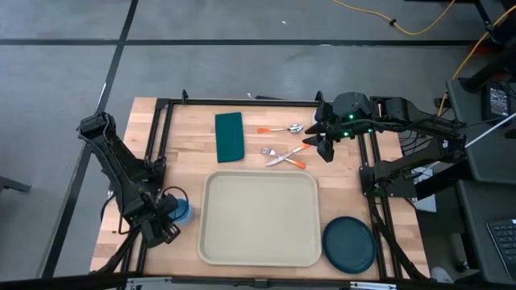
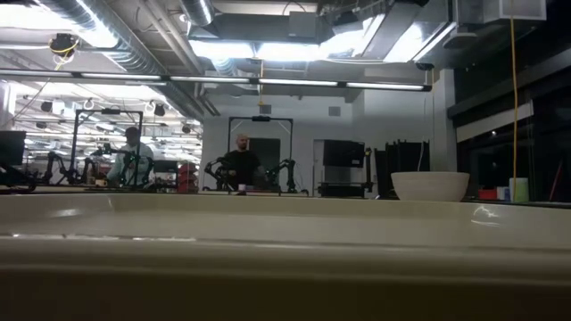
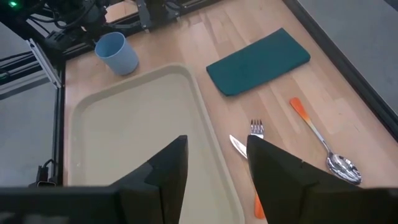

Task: Set up tray
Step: Put the blue mug on the gray tray

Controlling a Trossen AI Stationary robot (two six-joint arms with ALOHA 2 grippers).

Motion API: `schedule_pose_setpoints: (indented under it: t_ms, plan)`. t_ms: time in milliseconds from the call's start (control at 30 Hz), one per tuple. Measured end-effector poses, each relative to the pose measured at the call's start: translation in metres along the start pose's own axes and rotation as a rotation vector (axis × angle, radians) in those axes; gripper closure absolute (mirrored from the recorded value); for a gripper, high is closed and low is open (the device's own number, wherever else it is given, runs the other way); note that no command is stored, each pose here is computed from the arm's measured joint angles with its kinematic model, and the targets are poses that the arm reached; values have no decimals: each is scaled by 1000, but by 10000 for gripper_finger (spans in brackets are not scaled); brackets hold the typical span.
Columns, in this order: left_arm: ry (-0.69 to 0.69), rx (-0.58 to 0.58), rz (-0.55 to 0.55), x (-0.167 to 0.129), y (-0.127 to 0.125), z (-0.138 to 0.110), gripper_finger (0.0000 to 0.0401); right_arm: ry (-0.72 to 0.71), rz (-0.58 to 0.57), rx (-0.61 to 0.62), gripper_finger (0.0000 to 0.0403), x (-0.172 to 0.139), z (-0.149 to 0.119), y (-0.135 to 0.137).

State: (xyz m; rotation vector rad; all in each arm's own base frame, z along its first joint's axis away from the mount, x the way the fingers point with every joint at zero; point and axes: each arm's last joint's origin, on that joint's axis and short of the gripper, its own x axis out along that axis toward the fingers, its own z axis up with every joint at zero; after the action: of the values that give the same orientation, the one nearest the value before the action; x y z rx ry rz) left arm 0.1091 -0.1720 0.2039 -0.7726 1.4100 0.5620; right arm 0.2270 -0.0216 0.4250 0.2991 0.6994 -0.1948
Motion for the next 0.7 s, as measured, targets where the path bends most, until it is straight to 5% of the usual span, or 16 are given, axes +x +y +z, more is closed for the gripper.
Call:
schedule_pose_setpoints:
  t_ms: [700]
  plan:
    - [-3,-7,-64,-22,3,5,363,-6,1,-28,233,0,1,0]
